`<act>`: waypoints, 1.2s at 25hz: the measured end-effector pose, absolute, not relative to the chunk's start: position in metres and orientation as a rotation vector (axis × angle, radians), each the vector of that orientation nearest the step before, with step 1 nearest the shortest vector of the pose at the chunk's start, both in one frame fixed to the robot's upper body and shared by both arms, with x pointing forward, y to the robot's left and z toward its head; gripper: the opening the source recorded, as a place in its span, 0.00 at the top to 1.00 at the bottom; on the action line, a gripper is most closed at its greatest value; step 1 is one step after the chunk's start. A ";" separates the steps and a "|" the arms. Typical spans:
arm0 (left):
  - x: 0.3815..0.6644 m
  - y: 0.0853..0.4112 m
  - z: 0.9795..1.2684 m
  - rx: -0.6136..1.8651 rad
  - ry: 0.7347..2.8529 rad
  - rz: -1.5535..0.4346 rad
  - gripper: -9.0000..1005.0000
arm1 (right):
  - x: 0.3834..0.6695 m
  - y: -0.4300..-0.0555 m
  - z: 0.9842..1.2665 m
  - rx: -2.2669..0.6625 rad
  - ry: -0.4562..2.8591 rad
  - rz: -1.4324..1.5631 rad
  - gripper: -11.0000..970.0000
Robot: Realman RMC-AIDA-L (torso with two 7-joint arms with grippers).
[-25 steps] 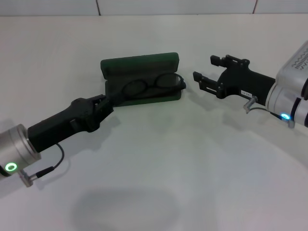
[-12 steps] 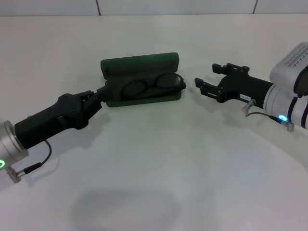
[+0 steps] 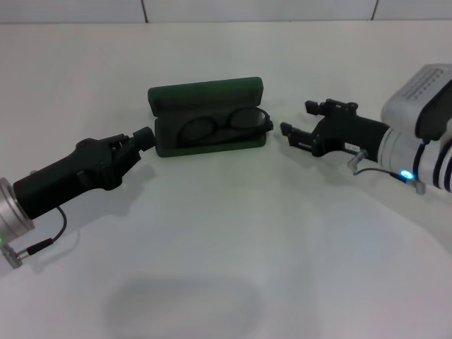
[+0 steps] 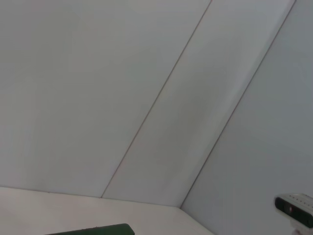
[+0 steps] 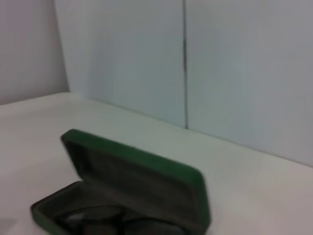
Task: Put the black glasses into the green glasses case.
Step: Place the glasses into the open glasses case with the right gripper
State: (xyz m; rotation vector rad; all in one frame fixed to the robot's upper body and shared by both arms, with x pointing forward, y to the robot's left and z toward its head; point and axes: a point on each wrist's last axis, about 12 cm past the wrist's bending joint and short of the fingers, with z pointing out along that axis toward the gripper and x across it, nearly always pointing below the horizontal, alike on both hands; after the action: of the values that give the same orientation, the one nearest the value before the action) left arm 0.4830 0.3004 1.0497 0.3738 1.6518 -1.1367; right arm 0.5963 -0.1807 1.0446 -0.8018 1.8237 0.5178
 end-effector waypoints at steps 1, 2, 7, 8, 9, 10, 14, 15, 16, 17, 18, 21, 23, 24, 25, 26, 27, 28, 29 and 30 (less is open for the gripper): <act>0.483 0.300 1.050 0.375 1.652 -1.136 0.90 | 0.596 -0.179 1.044 -0.815 1.825 0.520 0.32; 0.483 0.300 1.050 0.376 1.651 -1.135 0.90 | 0.596 -0.178 1.044 -0.823 1.827 0.521 0.32; 0.483 0.301 1.050 0.379 1.651 -1.132 0.90 | 0.597 -0.177 1.044 -0.835 1.831 0.515 0.32; 0.483 0.301 1.050 0.379 1.651 -1.131 0.90 | 0.597 -0.177 1.044 -0.834 1.831 0.515 0.32; 0.483 0.302 1.050 0.380 1.652 -1.130 0.90 | 0.597 -0.177 1.044 -0.834 1.831 0.515 0.32; 0.483 0.302 1.050 0.380 1.652 -1.129 0.90 | 0.597 -0.176 1.044 -0.834 1.830 0.515 0.32; 0.483 0.302 1.050 0.381 1.652 -1.128 0.90 | 0.600 -0.173 1.047 -0.843 1.819 0.517 0.32; 0.483 0.303 1.050 0.381 1.652 -1.128 0.90 | 0.601 -0.172 1.048 -0.847 1.816 0.517 0.32; 0.483 0.303 1.050 0.381 1.652 -1.128 0.90 | 0.601 -0.171 1.049 -0.850 1.814 0.518 0.32; 0.483 0.303 1.050 0.381 1.652 -1.128 0.90 | 0.602 -0.170 1.050 -0.853 1.811 0.519 0.32; 0.483 0.303 1.050 0.382 1.652 -1.128 0.90 | 0.603 -0.169 1.051 -0.857 1.807 0.519 0.32; 0.483 0.303 1.050 0.384 1.651 -1.125 0.90 | 0.605 -0.166 1.053 -0.868 1.799 0.521 0.32; 0.483 0.303 1.051 0.386 1.651 -1.123 0.89 | 0.605 -0.164 1.054 -0.872 1.796 0.523 0.32; 0.484 0.303 1.051 0.386 1.651 -1.122 0.89 | 0.605 -0.164 1.054 -0.873 1.795 0.523 0.32; 0.484 0.303 1.050 0.386 1.651 -1.121 0.89 | 0.606 -0.164 1.054 -0.873 1.795 0.523 0.32; 0.484 0.304 1.051 0.386 1.651 -1.120 0.89 | 0.606 -0.164 1.054 -0.869 1.796 0.522 0.32; 0.484 0.304 1.051 0.385 1.652 -1.119 0.89 | 0.606 -0.165 1.054 -0.856 1.799 0.523 0.32; 0.484 0.304 1.051 0.385 1.652 -1.118 0.89 | 0.607 -0.167 1.054 -0.835 1.804 0.523 0.32; 0.484 0.304 1.051 0.385 1.652 -1.117 0.89 | 0.607 -0.168 1.054 -0.812 1.811 0.521 0.32; 0.484 0.304 1.051 0.385 1.653 -1.116 0.89 | 0.609 -0.170 1.054 -0.794 1.821 0.513 0.32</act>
State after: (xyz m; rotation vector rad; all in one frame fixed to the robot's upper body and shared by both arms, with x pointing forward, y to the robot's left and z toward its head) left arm 0.4841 0.3041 1.0506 0.3846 1.6527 -1.1165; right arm 0.6085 -0.1697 1.0538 -0.7940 1.8205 0.5130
